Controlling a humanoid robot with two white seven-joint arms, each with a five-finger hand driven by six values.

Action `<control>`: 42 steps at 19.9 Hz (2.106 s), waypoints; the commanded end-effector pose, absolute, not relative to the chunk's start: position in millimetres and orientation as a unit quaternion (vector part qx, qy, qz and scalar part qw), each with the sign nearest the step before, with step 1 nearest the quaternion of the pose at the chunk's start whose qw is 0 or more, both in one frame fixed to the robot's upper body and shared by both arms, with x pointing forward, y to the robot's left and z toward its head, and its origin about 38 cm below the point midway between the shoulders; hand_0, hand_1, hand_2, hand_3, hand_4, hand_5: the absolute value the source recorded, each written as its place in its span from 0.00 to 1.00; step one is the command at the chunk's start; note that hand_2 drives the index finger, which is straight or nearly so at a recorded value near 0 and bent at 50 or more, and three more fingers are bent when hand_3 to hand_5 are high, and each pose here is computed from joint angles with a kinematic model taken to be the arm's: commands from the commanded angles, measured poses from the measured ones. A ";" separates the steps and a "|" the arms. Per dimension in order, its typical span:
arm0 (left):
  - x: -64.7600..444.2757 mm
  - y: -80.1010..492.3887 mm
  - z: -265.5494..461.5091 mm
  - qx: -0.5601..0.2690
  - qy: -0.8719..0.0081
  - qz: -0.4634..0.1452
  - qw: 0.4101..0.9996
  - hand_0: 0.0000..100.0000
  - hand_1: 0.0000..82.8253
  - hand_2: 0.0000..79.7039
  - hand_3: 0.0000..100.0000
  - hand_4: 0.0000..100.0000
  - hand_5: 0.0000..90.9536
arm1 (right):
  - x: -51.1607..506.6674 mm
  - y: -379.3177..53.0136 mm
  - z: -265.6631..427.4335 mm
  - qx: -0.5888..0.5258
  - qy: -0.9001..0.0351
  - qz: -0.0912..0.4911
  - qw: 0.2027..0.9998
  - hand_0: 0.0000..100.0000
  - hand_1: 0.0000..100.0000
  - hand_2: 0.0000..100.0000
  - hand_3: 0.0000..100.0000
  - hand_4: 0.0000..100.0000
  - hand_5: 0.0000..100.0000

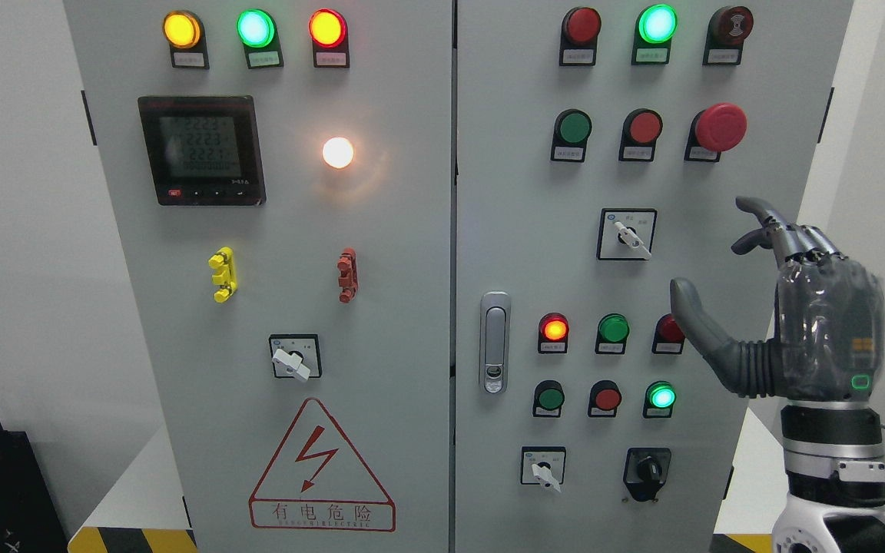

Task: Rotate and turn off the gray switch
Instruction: 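Move the right hand toward the upper white rotary switch, then close the right hand's fingers around the rotary switch knob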

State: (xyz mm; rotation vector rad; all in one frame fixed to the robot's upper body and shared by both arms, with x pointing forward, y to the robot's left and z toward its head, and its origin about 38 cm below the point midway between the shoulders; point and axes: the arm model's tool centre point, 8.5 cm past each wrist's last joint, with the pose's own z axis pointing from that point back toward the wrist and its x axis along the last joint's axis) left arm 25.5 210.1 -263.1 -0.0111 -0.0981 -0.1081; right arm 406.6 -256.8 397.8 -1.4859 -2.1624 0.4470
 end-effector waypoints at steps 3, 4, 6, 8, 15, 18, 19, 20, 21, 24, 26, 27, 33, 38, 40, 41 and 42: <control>25.5 209.9 -263.1 -0.005 -0.049 -0.038 0.998 0.12 0.47 0.00 0.00 0.00 0.00 | 416.5 -237.0 389.4 -0.527 -0.791 0.181 0.254 0.09 0.23 0.38 0.64 0.67 0.85; 25.5 209.9 -263.1 -0.005 -0.049 -0.038 0.998 0.12 0.47 0.00 0.00 0.00 0.00 | 417.1 -237.5 389.0 -0.528 -0.790 0.180 0.256 0.08 0.23 0.38 0.64 0.67 0.85; 25.5 209.9 -263.1 -0.005 -0.049 -0.038 0.998 0.12 0.47 0.00 0.00 0.00 0.00 | 417.9 -237.6 390.1 -0.528 -0.790 0.179 0.256 0.06 0.23 0.40 0.64 0.68 0.85; 25.5 209.9 -263.1 -0.005 -0.049 -0.038 0.998 0.12 0.47 0.00 0.00 0.00 0.00 | 419.1 -238.7 392.2 -0.531 -0.788 0.175 0.260 0.06 0.23 0.42 0.64 0.68 0.85; 25.5 209.9 -263.1 -0.005 -0.049 -0.038 0.998 0.12 0.47 0.00 0.00 0.00 0.00 | 424.2 -240.6 400.7 -0.536 -0.786 0.170 0.258 0.02 0.23 0.43 0.64 0.69 0.86; 25.5 209.9 -263.1 -0.005 -0.049 -0.038 0.998 0.12 0.47 0.00 0.00 0.00 0.00 | 427.3 -242.3 402.9 -0.541 -0.781 0.167 0.264 0.02 0.24 0.45 0.64 0.69 0.86; 25.5 209.9 -263.1 -0.005 -0.049 -0.038 0.998 0.12 0.47 0.00 0.00 0.00 0.00 | 427.8 -243.3 402.5 -0.543 -0.779 0.165 0.269 0.01 0.24 0.46 0.65 0.69 0.87; 25.5 209.9 -263.1 -0.005 -0.049 -0.038 0.998 0.12 0.47 0.00 0.00 0.00 0.00 | 428.0 -243.3 402.3 -0.543 -0.778 0.164 0.271 0.01 0.24 0.46 0.65 0.69 0.87; 25.5 209.9 -263.1 -0.005 -0.049 -0.038 0.998 0.12 0.47 0.00 0.00 0.00 0.00 | 428.1 -243.2 402.8 -0.543 -0.778 0.164 0.271 0.01 0.24 0.47 0.66 0.70 0.87; 25.5 209.9 -263.1 -0.005 -0.049 -0.038 0.998 0.12 0.47 0.00 0.00 0.00 0.00 | 427.8 -243.0 406.2 -0.543 -0.779 0.162 0.267 0.01 0.25 0.48 0.68 0.71 0.88; 25.5 209.9 -263.1 -0.005 -0.049 -0.038 0.998 0.12 0.47 0.00 0.00 0.00 0.00 | 427.9 -242.6 406.1 -0.542 -0.780 0.161 0.268 0.01 0.25 0.49 0.69 0.72 0.89; 25.5 209.9 -263.1 -0.005 -0.049 -0.038 0.998 0.12 0.47 0.00 0.00 0.00 0.00 | 427.9 -242.1 406.0 -0.542 -0.780 0.162 0.267 0.01 0.26 0.49 0.69 0.73 0.90; 25.5 209.9 -263.1 -0.005 -0.049 -0.038 0.998 0.12 0.47 0.00 0.00 0.00 0.00 | 428.6 -236.6 407.6 -0.539 -0.783 0.166 0.264 0.01 0.28 0.50 0.74 0.76 0.93; 25.5 209.9 -263.1 -0.005 -0.049 -0.038 0.998 0.12 0.47 0.00 0.00 0.00 0.00 | 430.1 -230.6 405.6 -0.533 -0.784 0.166 0.271 0.00 0.30 0.50 0.81 0.79 0.95; 25.5 209.9 -263.1 -0.005 -0.049 -0.038 0.998 0.12 0.47 0.00 0.00 0.00 0.00 | 430.4 -226.3 404.9 -0.530 -0.786 0.169 0.271 0.00 0.30 0.50 0.82 0.80 0.96; 25.5 209.9 -263.1 -0.005 -0.049 -0.038 0.998 0.12 0.47 0.00 0.00 0.00 0.00 | 430.5 -224.7 404.7 -0.529 -0.786 0.171 0.270 0.01 0.30 0.51 0.82 0.80 0.96; 25.0 209.9 -263.1 -0.005 -0.048 -0.038 0.998 0.12 0.47 0.00 0.00 0.00 0.00 | 430.6 -224.5 405.1 -0.529 -0.786 0.170 0.271 0.01 0.30 0.52 0.82 0.80 0.96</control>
